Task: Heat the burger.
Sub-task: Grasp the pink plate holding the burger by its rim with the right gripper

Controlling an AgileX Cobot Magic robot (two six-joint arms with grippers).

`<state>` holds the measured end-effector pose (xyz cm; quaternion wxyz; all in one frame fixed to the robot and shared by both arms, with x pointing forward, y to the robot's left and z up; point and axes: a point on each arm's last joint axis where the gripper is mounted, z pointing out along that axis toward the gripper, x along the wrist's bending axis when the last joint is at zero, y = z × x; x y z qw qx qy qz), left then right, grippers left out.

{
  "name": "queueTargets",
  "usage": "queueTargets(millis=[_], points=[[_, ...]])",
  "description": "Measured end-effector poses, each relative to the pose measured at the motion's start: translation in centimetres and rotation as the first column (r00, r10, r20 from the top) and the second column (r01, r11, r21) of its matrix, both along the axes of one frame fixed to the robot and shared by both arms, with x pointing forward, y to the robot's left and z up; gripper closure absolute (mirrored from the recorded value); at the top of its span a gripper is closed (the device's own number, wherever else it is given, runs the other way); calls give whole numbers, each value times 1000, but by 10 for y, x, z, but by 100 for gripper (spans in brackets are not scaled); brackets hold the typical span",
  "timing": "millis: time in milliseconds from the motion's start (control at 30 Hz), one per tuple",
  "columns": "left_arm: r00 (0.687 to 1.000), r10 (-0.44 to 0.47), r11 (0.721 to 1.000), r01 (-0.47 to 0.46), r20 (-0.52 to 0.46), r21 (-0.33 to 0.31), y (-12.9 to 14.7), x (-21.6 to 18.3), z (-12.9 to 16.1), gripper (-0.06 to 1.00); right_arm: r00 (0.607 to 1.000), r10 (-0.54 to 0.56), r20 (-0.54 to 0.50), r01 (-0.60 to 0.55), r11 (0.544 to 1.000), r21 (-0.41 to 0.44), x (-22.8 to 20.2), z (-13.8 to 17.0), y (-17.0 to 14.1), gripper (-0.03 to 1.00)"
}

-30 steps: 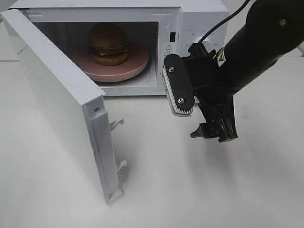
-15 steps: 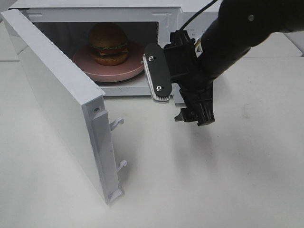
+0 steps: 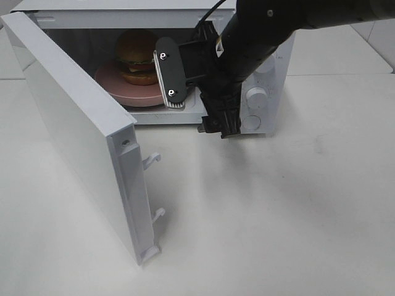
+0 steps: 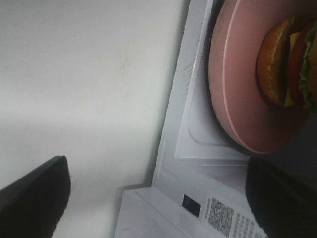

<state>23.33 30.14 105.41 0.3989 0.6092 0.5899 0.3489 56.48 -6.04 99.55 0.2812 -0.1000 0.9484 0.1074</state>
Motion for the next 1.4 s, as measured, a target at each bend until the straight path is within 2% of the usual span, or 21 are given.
queueTargets(millis=[367,533,1400], points=[[1000,0,1000,0,0,0,0,0,0,-5,1000,24,20,-24,1000,-13,20,-15,28,7],[1000,0,1000,0,0,0,0,0,0,-5,1000,9,28,-9,1000,8,34,-23,44,8],[1000,0,1000,0,0,0,0,0,0,-5,1000,-18,-1,18,1000,-15,76,-72,74,13]])
